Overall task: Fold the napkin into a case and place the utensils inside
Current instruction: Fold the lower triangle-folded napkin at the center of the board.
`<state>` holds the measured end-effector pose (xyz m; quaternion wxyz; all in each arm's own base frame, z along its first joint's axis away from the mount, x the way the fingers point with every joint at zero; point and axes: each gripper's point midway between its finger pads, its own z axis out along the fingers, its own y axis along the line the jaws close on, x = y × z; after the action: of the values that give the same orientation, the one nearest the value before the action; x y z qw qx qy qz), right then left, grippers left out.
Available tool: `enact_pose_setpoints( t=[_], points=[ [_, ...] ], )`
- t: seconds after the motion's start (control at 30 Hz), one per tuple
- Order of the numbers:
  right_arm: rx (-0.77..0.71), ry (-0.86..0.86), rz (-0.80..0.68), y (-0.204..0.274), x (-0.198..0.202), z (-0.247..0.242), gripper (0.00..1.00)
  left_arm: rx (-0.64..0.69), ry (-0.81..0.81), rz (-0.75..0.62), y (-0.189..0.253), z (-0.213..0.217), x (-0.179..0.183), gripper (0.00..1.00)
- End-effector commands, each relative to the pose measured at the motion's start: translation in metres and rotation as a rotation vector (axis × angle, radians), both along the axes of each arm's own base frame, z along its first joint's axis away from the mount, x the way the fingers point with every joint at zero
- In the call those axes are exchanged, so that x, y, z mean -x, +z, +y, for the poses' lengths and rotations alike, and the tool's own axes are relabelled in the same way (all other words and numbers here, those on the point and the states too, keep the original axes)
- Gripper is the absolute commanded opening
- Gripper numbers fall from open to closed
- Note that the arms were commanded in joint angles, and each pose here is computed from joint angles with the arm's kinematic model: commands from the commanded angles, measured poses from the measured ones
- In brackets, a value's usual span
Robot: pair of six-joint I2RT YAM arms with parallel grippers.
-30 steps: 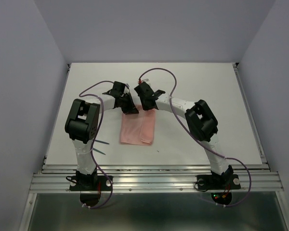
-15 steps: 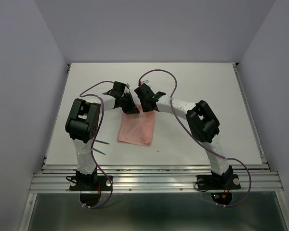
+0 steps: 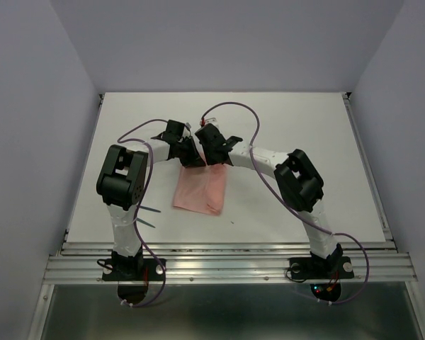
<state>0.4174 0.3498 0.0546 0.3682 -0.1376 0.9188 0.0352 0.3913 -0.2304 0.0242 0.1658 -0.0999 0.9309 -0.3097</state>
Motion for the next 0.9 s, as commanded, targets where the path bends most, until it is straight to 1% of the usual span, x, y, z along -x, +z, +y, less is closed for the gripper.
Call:
enact_pose_setpoints(
  t=[0.0,0.2,0.4,0.57,0.7,0.77,0.87],
  points=[
    [-0.072,-0.009,-0.072,0.03,-0.011,0.015,0.01,-0.055,-0.006,0.058,-0.023,0.008,0.015,0.0],
    [-0.045,-0.041,-0.061,0.012,-0.013,0.011,0.01,-0.053,-0.005,0.049,-0.019,0.008,0.018,0.0],
    [-0.052,-0.047,-0.041,-0.004,-0.013,0.015,0.01,-0.016,-0.003,0.022,-0.008,0.006,0.023,0.0],
    [-0.076,-0.047,-0.02,-0.013,-0.008,0.016,0.01,-0.016,-0.014,0.0,0.002,0.006,0.023,0.04],
    [-0.123,-0.037,0.017,-0.019,-0.003,0.02,0.01,-0.038,-0.001,-0.028,0.012,0.012,0.025,0.1],
    [-0.14,-0.043,0.037,-0.022,-0.003,0.018,0.01,-0.06,0.011,-0.049,0.021,0.018,0.026,0.18],
    [-0.159,-0.046,0.05,-0.023,-0.003,0.017,0.01,-0.067,0.02,-0.077,0.033,0.021,0.028,0.24]
  ],
)
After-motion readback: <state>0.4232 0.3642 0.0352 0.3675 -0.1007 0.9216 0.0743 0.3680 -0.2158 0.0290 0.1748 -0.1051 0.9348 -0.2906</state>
